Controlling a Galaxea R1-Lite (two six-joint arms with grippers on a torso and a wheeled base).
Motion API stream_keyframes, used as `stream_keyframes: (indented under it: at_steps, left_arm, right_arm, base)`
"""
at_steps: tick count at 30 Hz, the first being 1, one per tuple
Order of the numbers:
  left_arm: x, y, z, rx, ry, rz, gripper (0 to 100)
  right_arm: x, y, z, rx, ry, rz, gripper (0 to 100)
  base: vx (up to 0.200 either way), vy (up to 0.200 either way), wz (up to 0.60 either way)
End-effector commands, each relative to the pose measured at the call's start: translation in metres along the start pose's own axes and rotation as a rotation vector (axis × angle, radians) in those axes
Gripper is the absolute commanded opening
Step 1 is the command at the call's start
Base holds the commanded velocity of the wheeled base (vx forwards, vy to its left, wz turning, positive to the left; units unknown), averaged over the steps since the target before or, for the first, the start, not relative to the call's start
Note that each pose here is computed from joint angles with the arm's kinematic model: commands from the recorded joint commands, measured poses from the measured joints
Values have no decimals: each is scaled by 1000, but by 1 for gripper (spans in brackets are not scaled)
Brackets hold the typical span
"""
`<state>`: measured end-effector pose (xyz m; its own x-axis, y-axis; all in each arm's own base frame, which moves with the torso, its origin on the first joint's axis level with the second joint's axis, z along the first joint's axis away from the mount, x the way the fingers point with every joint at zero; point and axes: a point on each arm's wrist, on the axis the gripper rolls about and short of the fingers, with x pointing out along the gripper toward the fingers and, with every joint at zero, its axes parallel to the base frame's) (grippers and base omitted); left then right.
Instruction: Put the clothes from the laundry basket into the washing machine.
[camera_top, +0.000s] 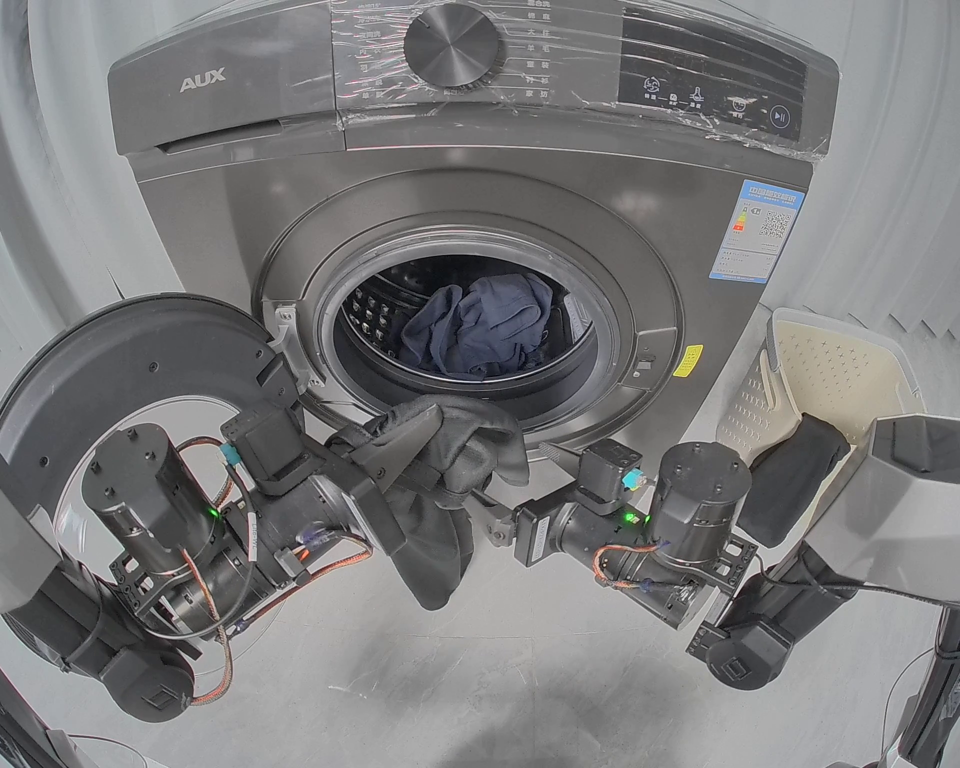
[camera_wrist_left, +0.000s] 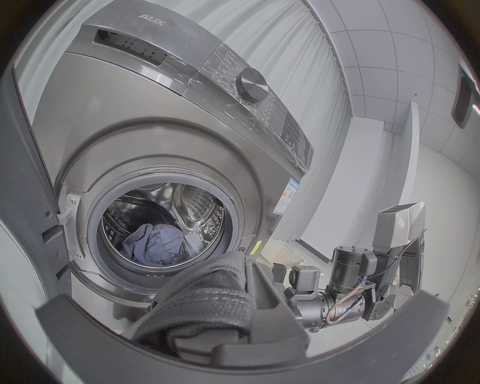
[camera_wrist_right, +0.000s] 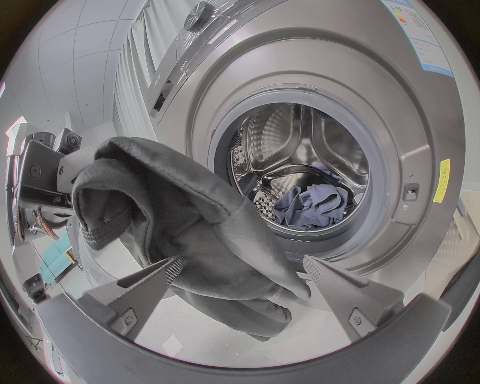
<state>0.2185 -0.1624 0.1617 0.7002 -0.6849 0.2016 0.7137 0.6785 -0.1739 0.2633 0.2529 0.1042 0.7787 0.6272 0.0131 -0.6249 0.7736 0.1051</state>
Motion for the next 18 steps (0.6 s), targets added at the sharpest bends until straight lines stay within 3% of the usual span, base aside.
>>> stream_keyframes:
  at_steps: [1,8,18]
  left_arm:
    - [0,0,1,0,-5,-1,0]
    - [0,0,1,0,-5,-1,0]
    - [-1,-1,0,-1,3,-1,0]
  right_arm:
    - [-3,-11,4,0,-4,-31,100]
    - [-3,-28,11,-12,-27,-75,100]
    - [14,-22,13,-9,-64,-52,100]
  base:
    - [0,0,0]
    - [0,0,0]
    - [0,0,0]
